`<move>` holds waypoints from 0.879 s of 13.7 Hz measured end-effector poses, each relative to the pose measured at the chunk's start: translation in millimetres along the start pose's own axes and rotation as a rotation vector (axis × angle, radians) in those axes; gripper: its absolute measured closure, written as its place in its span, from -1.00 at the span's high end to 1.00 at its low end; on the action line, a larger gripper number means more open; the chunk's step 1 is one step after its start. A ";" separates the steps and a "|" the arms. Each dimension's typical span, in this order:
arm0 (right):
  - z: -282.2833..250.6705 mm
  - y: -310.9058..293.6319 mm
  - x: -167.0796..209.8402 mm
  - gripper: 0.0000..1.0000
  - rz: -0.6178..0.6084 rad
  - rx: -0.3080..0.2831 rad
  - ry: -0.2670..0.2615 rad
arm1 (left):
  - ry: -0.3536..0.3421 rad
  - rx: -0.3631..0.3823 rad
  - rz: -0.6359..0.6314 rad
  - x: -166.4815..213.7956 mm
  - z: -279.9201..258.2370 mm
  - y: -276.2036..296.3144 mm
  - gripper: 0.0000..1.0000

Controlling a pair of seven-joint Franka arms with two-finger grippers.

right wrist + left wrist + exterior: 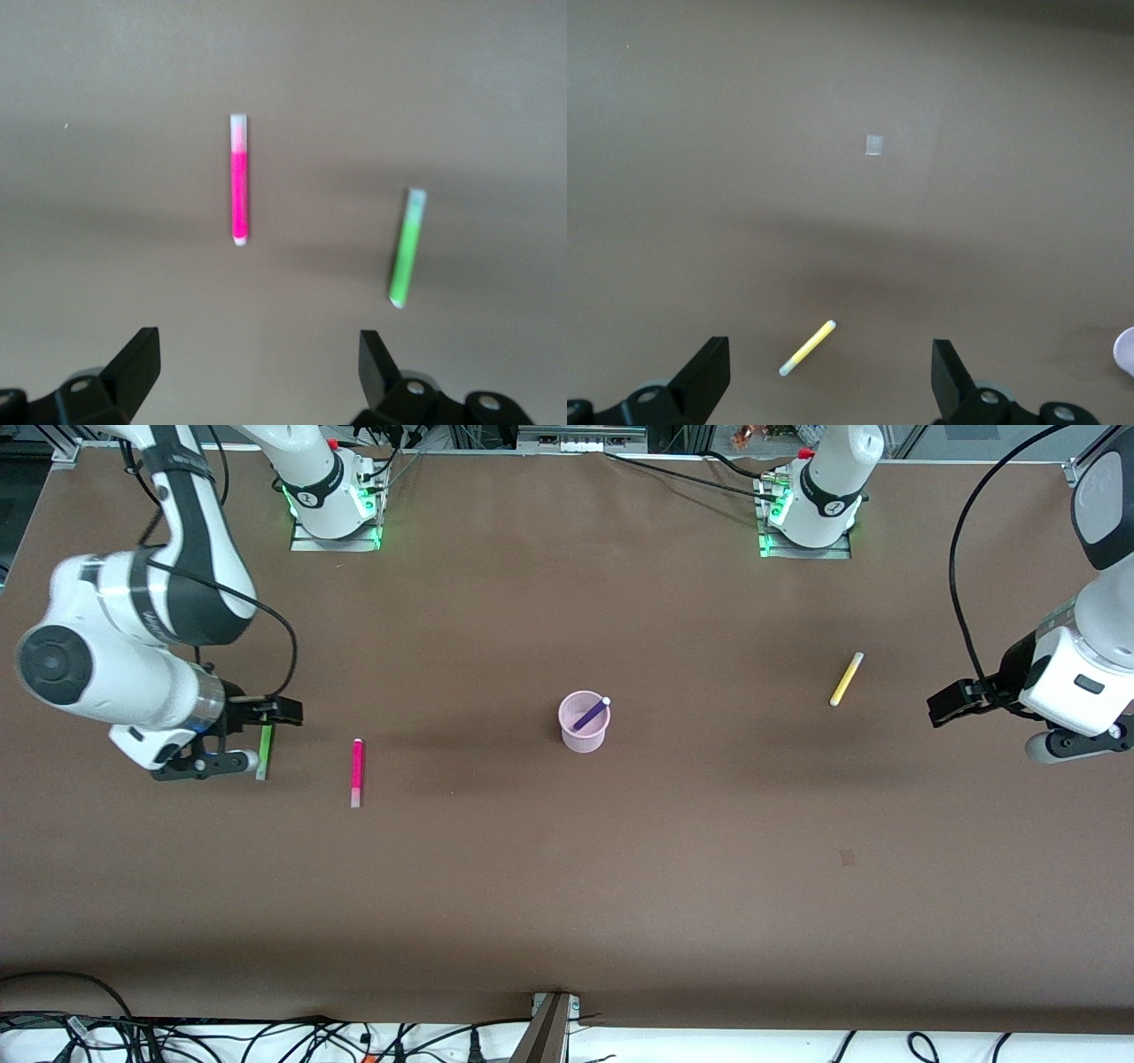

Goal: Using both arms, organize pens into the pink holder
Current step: 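Return the left gripper to rest while the right gripper reaches the pink marker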

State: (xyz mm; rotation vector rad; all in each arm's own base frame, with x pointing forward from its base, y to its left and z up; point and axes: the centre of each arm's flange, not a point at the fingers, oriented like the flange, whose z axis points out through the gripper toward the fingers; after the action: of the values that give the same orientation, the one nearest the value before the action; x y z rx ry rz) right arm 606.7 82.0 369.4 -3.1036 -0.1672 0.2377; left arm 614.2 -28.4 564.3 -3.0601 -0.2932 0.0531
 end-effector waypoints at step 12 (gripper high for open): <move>172.8 -29.8 -11.7 0.66 0.005 -0.019 0.206 | 0.090 -0.048 0.089 -10.3 3.7 -30.8 1.00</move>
State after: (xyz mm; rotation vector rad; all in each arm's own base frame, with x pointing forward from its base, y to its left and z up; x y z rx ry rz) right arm 565.5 113.1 201.3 -3.1202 -0.1566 -0.0844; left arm 598.1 0.0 563.0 -3.1103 -0.1547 -0.0887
